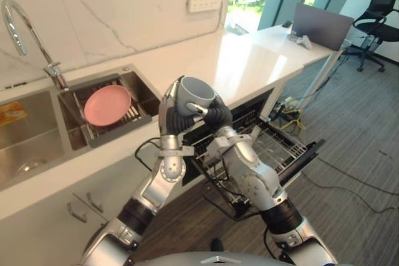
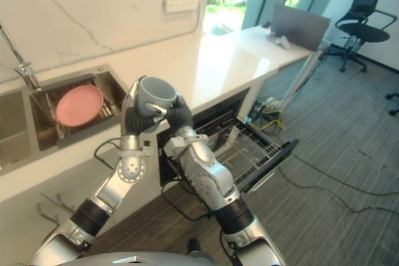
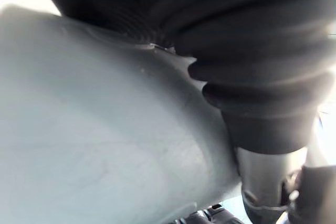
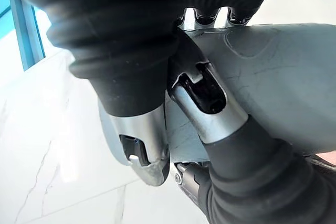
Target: Walk over to the sink, pick up the cup, carry it to the dishwasher, place the cup inside the dishwasher, then close the dishwasher door
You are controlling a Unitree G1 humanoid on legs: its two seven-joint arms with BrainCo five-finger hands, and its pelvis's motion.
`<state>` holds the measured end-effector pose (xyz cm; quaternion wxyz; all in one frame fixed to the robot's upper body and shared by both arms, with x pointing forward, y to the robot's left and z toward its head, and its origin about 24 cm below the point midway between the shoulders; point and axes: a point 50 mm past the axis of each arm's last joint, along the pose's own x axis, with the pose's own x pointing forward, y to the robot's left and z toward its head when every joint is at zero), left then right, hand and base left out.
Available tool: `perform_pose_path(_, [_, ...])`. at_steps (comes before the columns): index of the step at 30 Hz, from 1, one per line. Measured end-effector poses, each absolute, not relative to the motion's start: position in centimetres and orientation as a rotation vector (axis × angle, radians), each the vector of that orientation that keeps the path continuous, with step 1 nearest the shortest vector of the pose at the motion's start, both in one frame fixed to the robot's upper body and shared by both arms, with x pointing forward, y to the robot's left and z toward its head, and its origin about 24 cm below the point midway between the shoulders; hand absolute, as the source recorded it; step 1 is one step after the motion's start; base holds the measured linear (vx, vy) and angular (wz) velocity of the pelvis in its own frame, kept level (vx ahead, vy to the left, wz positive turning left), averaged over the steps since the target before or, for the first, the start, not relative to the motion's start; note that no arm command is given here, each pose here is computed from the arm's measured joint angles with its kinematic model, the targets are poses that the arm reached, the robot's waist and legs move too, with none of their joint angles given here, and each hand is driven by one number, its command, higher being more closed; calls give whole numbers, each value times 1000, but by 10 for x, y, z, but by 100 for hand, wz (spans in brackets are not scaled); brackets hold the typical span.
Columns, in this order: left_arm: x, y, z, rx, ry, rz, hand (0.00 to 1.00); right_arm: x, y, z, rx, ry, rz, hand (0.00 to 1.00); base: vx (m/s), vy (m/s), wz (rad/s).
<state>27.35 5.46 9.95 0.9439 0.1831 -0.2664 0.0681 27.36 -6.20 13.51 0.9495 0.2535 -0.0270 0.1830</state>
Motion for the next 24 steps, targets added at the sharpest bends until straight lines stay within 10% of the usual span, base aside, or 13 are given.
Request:
perform_pose_path(8, [274,56,99,372,-542,135,100,274,-59,136,517,-44,390,100,-16,-9,5])
perform_pose_path(9, [274,57,99,373,-546,133,0,274,-59,136,526,-44,391,100,0,0,0])
perform_pose_path(24, [252,53,99,388,-648,32,0,281,-74,153,619,-236,334,100,-5,-5,-3])
